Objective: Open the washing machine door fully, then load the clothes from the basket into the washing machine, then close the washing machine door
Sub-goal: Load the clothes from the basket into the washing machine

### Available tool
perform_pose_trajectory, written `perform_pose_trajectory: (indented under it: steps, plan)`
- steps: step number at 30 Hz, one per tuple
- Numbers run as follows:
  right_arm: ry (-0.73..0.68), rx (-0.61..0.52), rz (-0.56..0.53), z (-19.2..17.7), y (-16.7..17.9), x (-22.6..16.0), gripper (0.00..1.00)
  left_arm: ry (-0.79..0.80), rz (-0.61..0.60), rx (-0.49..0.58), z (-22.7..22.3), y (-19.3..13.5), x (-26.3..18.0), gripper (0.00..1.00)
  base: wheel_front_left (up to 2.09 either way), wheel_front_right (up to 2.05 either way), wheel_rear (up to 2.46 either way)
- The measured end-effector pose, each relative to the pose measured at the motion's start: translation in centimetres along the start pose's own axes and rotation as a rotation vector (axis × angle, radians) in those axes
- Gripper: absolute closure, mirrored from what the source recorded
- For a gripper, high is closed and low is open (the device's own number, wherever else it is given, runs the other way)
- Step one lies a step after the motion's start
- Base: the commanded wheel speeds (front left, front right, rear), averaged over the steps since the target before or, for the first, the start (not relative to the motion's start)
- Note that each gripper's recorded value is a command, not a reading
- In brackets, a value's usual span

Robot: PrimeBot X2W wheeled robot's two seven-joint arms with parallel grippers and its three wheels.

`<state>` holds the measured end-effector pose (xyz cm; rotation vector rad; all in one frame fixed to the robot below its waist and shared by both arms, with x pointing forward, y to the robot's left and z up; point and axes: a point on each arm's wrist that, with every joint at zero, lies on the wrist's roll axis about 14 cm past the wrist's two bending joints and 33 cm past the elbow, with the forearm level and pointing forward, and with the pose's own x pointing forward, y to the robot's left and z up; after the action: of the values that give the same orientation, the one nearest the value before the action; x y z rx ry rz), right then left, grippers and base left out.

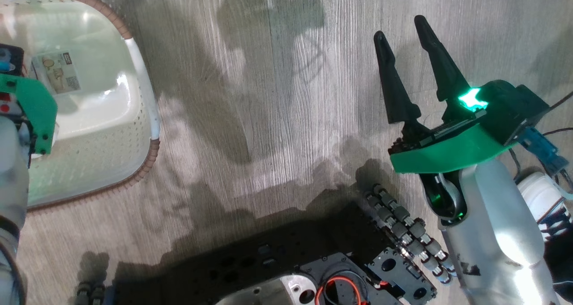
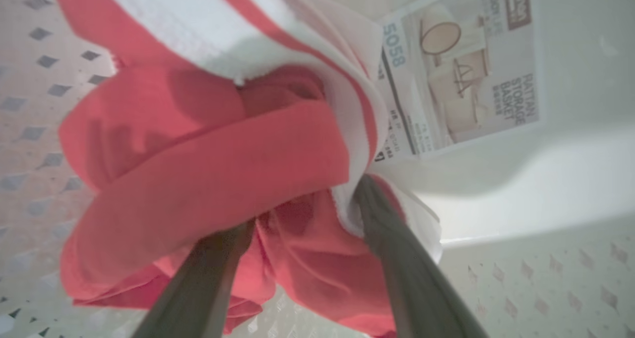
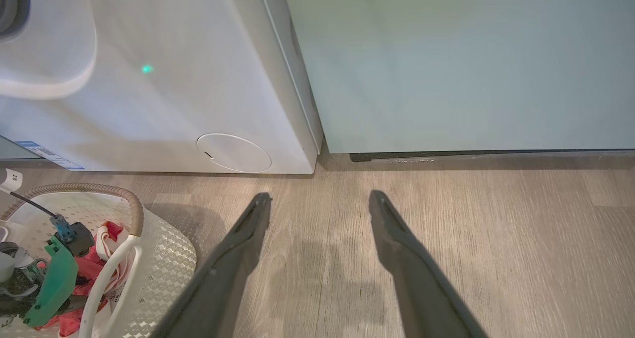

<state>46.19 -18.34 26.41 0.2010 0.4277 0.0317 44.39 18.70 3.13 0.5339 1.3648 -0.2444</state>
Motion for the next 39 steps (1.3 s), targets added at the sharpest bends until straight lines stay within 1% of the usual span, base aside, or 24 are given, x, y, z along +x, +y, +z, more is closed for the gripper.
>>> perform_pose_trajectory:
  steps: [1,2,3,4,5,6,16,22,32,39]
  plan:
    - [0.0,-0.001,0.001,0.0,0.0,0.0,0.0,0.001,0.0,-0.005,0.0,0.0,0.0,0.0,0.0,0.0,0.0]
    - [0.0,-0.002,0.002,0.0,0.0,0.0,0.0,-0.008,0.001,-0.02,0.1,0.1,0.0,0.05,0.0,0.0,0.0]
    - [0.0,-0.004,0.003,0.0,0.1,0.0,0.0,-0.014,0.002,-0.044,0.1,0.2,0.0,0.39,0.0,0.0,0.0]
    - [0.001,-0.008,0.004,0.0,0.1,0.0,0.0,-0.015,0.003,-0.066,0.1,0.3,0.0,0.67,0.0,0.0,0.0]
    - [0.001,-0.007,0.004,0.0,0.1,0.1,0.0,-0.016,0.002,-0.077,0.1,0.3,0.0,0.88,0.0,0.0,0.0]
    - [0.001,-0.007,0.004,0.0,0.1,0.1,0.0,-0.021,0.002,-0.084,0.2,0.3,0.0,1.0,0.0,0.0,0.0]
    - [-0.008,-0.01,0.004,0.4,0.1,0.0,0.0,-0.027,0.0,-0.095,0.5,0.3,-0.2,1.0,0.0,0.0,0.0]
    - [-0.044,-0.021,0.018,1.9,0.4,0.4,0.0,-0.058,0.0,-0.097,1.4,0.3,-0.6,1.0,0.0,0.0,0.0]
    - [-0.118,-0.026,0.03,5.4,1.0,-0.4,0.0,-0.114,0.017,-0.093,1.5,1.6,-3.7,1.0,0.0,0.0,0.0]
    - [-0.173,-0.024,0.052,7.9,2.1,-1.2,0.0,-0.201,0.027,-0.073,2.3,2.4,-6.7,1.0,0.0,0.0,0.0]
